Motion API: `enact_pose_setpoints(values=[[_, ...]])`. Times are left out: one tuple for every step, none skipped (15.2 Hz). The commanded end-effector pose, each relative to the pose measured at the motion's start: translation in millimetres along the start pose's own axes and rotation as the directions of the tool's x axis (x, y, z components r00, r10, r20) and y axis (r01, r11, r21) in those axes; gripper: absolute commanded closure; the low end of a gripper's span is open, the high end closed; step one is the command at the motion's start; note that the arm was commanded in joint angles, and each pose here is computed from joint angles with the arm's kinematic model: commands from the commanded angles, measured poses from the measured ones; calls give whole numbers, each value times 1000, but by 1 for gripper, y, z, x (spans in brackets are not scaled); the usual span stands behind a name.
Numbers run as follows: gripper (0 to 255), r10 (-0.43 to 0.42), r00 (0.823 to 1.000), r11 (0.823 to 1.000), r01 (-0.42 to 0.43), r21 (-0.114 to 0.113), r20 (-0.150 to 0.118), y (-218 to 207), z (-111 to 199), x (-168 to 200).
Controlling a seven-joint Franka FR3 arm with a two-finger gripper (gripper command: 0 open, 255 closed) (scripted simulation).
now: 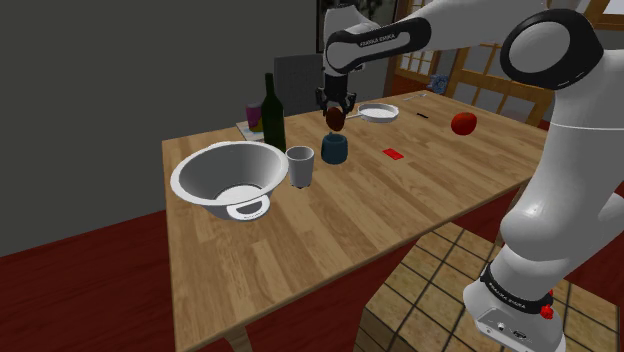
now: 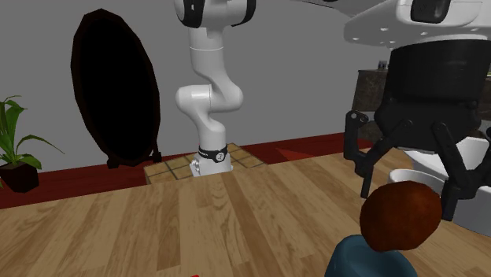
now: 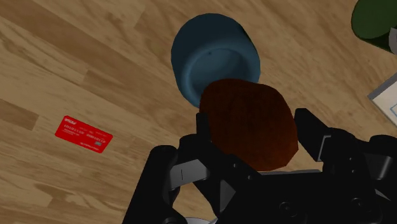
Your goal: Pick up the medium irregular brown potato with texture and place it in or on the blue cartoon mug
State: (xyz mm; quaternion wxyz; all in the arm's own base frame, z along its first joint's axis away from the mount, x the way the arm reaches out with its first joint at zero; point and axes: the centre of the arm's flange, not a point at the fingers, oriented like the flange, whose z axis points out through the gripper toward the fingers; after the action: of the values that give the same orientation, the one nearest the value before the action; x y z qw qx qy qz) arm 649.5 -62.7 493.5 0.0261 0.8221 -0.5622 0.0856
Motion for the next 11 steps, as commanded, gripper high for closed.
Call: enact_pose_setpoints(values=[[255, 0, 1000, 1000, 0, 0, 0, 0, 10, -1], [255, 0, 1000, 1000, 0, 0, 0, 1, 16, -2], [255, 0, 1000, 1000, 0, 0, 0, 1, 21, -3], [255, 0, 1000, 1000, 0, 0, 0, 1, 26, -4], [255, 0, 1000, 1000, 0, 0, 0, 1, 31, -4], [255, 0, 1000, 1000, 0, 0, 0, 2, 36, -5], [255, 0, 1000, 1000, 0, 0, 0, 2, 42, -6], [255, 0, 1000, 1000, 0, 0, 0, 2, 47, -7], [255, 0, 1000, 1000, 0, 0, 0, 3, 56, -9], [255, 0, 1000, 1000, 0, 0, 0, 3, 56, -9], [255, 0, 1000, 1000, 0, 0, 0, 3, 56, -9]])
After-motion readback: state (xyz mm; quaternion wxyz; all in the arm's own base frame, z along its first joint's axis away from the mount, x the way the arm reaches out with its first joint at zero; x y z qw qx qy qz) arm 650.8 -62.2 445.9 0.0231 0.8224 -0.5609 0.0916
